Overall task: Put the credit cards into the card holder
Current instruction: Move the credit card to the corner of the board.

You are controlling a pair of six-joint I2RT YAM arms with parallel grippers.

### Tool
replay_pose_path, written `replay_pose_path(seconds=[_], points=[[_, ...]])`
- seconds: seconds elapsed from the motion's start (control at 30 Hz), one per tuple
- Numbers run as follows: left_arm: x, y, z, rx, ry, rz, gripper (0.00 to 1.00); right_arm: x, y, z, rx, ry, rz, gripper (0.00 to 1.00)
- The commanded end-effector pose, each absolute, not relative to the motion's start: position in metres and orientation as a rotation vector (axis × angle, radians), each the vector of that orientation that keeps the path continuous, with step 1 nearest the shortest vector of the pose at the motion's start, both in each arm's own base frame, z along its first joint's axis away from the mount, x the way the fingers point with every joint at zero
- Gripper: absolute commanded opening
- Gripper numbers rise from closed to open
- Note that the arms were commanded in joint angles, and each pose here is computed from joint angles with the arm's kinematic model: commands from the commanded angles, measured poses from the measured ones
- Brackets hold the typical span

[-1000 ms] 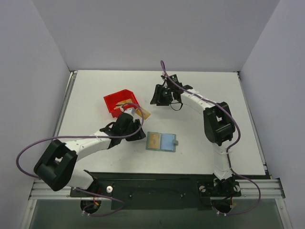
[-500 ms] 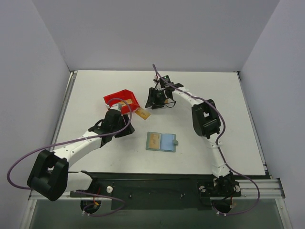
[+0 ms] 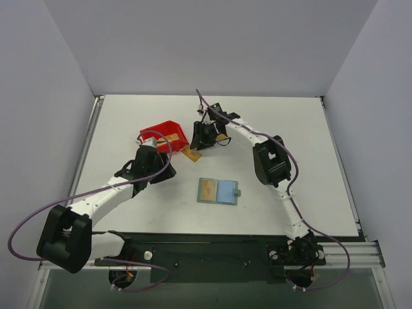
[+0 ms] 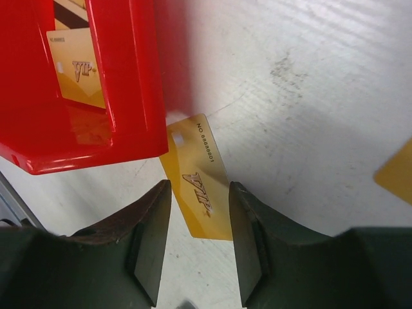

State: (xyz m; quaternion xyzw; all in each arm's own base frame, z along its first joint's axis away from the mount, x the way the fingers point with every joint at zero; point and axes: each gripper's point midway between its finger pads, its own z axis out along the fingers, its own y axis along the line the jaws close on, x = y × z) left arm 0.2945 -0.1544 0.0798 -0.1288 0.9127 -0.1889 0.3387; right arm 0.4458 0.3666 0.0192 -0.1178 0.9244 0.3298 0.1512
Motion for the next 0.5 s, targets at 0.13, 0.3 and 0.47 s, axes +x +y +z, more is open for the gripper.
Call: replay_pose_path(seconds=[0.13,0.3,0.47], points=[[0.302,-0.148,0.082,-0.336,2.354,-0.495,0.63,0.411,0.373,-0.008,-0.461,2.764,0.884,0.34],[0.305,-0.146,0.076,-0.347,2.359,-0.488,0.63,0.4,0.377,-0.012,-0.5,2.776,0.852,0.33],[0.321,-0.145,0.08,-0.375,2.314,-0.486,0.62,0.39,0.384,-0.008,-0.532,2.78,0.86,0.32]])
